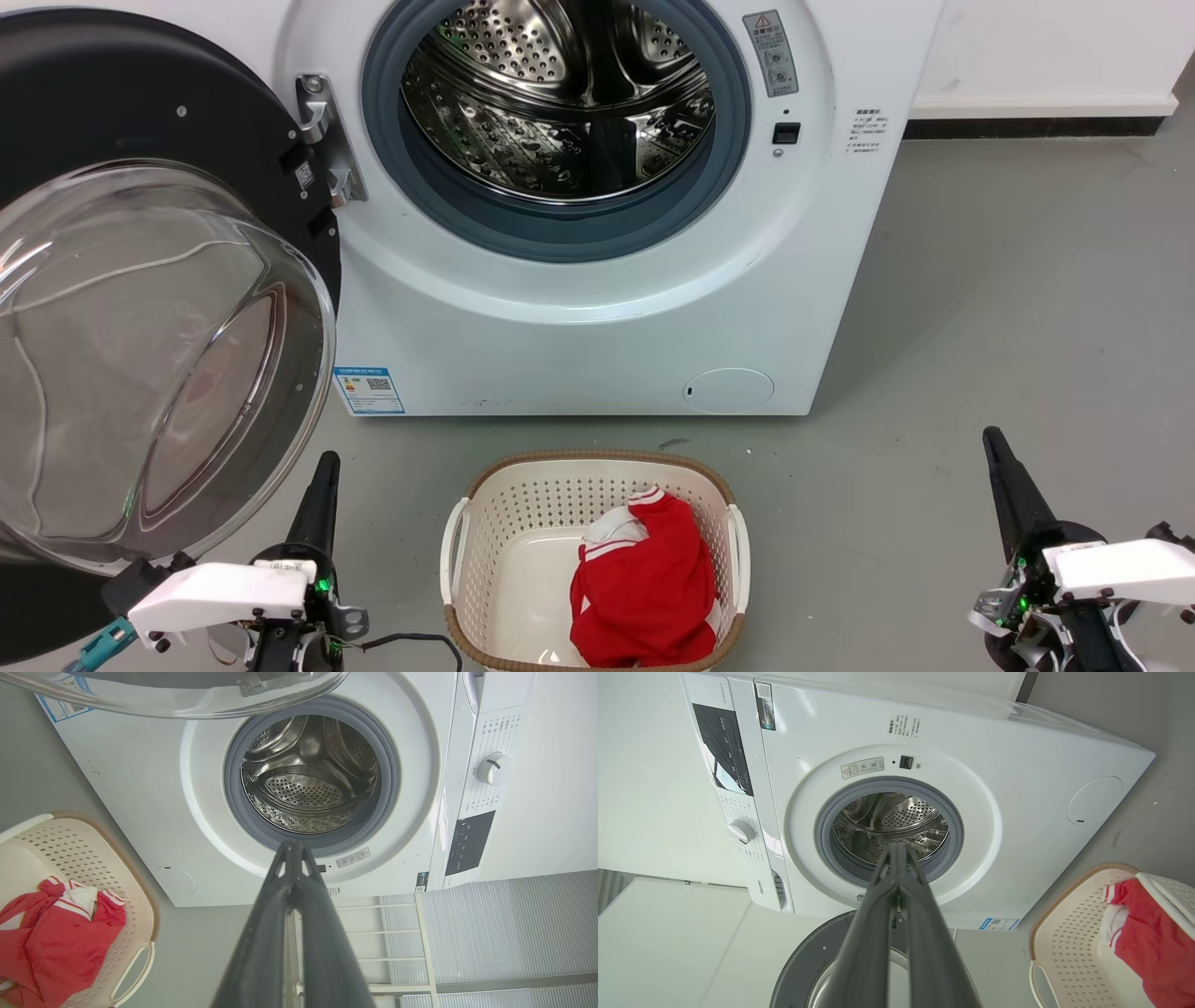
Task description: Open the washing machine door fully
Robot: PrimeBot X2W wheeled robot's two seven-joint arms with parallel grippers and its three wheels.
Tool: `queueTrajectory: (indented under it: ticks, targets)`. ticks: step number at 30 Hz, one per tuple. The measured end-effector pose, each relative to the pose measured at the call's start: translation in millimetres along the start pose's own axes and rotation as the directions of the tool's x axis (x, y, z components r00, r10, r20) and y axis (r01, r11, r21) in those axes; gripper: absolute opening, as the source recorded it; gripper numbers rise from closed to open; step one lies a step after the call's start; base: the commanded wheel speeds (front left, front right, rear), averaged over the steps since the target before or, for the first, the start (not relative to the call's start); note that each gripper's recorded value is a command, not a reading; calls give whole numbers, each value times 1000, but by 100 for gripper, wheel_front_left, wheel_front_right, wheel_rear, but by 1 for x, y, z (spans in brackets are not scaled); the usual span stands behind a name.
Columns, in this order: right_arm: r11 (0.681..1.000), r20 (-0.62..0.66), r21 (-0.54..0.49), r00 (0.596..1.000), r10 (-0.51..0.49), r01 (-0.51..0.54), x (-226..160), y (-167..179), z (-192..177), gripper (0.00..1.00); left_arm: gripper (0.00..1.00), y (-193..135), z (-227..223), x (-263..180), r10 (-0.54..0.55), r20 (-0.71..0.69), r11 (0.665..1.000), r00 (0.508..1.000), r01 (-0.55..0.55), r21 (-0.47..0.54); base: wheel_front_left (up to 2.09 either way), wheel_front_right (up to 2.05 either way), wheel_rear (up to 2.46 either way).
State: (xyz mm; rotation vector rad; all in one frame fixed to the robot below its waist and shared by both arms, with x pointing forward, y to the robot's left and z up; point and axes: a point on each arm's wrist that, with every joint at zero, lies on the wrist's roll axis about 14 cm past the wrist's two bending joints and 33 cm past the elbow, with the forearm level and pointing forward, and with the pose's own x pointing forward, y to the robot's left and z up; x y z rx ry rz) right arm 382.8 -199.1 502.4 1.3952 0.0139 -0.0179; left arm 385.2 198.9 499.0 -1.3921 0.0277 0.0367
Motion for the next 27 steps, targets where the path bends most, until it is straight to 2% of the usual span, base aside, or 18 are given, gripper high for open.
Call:
queueTrajectory:
  ticks: [27]
  targets:
    - [984, -3, 176, 1000, 10, -10, 4, 1, 1, 0, 0, -5, 2, 3, -33, -5, 983, 999, 32, -180, 0, 0, 0]
